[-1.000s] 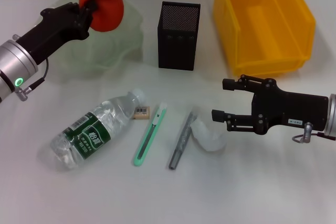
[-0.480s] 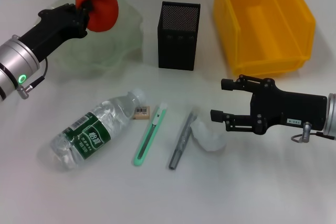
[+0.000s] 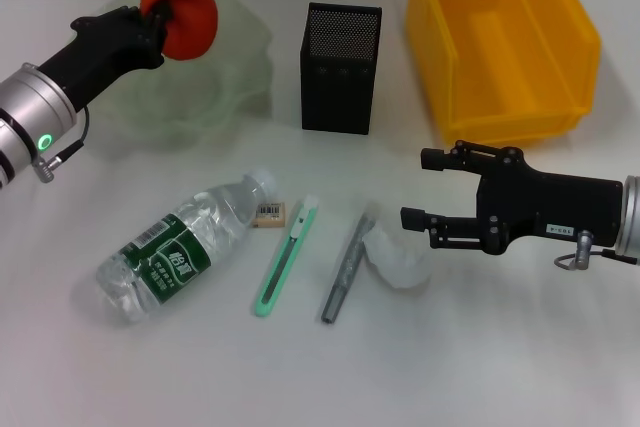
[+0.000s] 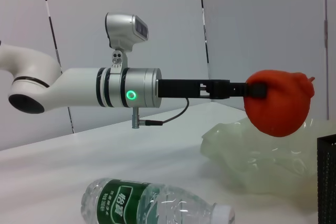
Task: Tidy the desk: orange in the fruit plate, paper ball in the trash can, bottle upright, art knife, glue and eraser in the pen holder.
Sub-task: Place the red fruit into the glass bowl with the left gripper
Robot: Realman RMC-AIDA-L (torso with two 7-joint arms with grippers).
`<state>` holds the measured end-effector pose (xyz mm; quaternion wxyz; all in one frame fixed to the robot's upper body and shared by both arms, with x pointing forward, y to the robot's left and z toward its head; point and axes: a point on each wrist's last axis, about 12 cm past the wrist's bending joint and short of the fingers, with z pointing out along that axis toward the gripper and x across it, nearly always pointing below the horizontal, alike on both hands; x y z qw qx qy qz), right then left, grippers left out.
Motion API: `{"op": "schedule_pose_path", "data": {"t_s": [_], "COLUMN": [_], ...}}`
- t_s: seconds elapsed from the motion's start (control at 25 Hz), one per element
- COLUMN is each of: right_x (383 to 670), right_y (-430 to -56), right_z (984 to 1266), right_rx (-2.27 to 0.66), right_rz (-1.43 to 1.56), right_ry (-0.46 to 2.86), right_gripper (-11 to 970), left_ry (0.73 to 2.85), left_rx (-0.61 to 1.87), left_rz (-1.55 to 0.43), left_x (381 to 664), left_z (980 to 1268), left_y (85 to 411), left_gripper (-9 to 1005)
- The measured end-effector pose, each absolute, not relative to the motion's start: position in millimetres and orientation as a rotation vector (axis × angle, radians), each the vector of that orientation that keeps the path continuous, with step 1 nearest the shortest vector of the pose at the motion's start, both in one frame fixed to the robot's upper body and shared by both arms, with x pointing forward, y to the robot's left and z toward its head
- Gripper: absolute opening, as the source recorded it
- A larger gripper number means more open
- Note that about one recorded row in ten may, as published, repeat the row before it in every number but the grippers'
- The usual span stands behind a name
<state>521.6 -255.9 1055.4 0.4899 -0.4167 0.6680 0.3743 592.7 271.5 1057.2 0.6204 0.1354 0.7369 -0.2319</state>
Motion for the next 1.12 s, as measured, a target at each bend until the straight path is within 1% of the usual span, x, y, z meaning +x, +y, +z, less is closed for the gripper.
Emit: {"op": "schedule_pose_path", "data": {"t_s": [0.48, 0.92, 1.12], "right_x": [520.1, 520.8, 520.8], "right_y": [-257.4, -256.1, -256.2], "right_z": [1054.7, 1054.9, 1055.3], "right_rx": [-1.004, -1.009, -1.007], "right_rz": [0.910, 0.914, 0.916], "right_ry": [1.625, 1.626, 1.624], "right_gripper": [809, 810, 810], "left_ry": [1.728, 1.727, 1.728], "left_rx": [0.313, 0.313, 0.309], "left_rz": [-0.506, -0.506, -0.514], "left_x": [595.1, 593.2, 592.7], "left_z": [1054.6, 1053.8, 1053.6], "left_y": [273.4, 275.3, 274.7], "left_gripper": [59, 87, 296]}}
